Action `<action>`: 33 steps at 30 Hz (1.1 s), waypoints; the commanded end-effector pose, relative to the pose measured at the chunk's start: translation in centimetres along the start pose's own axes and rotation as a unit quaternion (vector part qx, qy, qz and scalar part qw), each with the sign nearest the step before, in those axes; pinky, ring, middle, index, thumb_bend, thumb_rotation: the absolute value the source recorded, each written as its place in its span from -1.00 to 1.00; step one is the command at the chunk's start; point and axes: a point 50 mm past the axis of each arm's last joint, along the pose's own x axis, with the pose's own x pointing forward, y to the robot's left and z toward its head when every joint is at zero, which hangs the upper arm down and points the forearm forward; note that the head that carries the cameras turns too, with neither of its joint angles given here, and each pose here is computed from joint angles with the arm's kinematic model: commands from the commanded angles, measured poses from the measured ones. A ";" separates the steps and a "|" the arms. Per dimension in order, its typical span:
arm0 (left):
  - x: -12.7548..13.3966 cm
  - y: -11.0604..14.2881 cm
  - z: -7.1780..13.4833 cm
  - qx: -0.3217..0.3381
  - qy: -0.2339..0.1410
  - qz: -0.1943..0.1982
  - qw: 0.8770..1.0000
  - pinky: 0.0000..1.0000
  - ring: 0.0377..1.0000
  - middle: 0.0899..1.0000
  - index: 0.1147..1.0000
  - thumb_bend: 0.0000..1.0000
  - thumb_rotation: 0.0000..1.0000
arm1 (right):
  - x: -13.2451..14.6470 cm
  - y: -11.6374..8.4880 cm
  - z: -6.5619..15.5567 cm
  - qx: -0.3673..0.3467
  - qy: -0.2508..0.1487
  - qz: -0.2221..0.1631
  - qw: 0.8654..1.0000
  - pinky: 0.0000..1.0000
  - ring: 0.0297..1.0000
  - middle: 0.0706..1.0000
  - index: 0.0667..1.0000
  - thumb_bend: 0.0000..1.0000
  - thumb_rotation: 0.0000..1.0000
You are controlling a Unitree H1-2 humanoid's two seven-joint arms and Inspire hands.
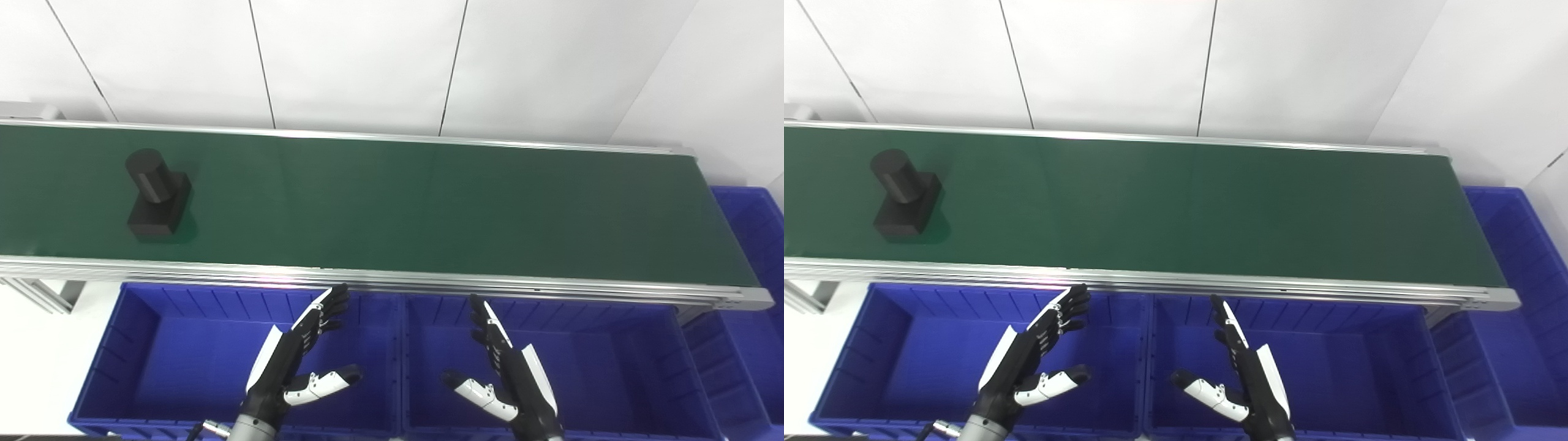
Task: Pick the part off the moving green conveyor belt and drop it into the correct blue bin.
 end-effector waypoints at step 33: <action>0.2 0.3 1.1 0.012 -0.018 -0.002 1.000 0.67 0.78 0.80 0.79 0.50 0.13 | 0.3 -0.2 1.0 0.003 -0.020 -0.006 1.000 0.88 0.94 0.94 0.96 0.69 0.28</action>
